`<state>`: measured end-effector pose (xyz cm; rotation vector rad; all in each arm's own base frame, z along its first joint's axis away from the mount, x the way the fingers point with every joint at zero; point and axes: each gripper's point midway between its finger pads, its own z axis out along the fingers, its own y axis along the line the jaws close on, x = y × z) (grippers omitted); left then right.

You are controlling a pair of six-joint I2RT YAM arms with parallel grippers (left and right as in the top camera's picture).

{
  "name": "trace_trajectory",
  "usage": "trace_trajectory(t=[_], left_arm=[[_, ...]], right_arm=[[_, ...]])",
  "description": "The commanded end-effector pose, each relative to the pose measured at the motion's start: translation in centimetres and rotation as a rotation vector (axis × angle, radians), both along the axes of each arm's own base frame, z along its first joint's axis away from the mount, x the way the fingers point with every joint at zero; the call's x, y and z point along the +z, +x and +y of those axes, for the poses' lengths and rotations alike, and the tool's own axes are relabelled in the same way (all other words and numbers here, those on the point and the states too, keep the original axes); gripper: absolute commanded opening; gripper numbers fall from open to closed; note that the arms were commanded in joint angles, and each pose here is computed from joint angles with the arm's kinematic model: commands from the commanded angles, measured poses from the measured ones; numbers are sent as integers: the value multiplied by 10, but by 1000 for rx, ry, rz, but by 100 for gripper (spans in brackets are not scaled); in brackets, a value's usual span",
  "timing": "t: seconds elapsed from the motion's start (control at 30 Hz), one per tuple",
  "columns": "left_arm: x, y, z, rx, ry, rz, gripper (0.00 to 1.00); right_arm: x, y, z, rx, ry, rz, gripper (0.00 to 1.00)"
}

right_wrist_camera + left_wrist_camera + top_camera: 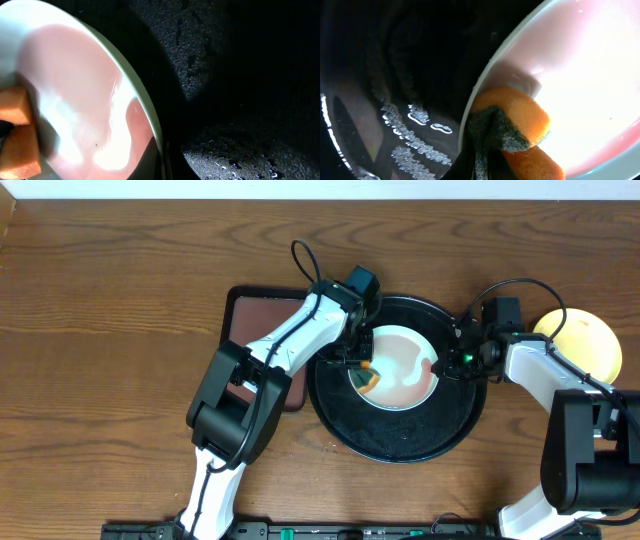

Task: Clean dirty plates on tray and stack at the side
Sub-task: 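Scrub the pale green plate with the sponge while right gripper holds rim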

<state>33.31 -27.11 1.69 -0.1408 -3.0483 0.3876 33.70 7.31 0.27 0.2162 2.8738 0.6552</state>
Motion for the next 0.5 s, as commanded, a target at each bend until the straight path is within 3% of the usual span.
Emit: trace_trajectory(t=[0.0,0.23,0.47], left_arm=[[-9,-15,-6,-14,10,19,7],[-18,-42,-58,-105,-43,-42,8],[-12,-43,-96,-92,-125,-110,8]], right_arm=[[-11,-1,-18,-59,-76,24,1],[-10,0,-17,-58,-75,20,1],[-11,0,-17,-58,-75,21,1]])
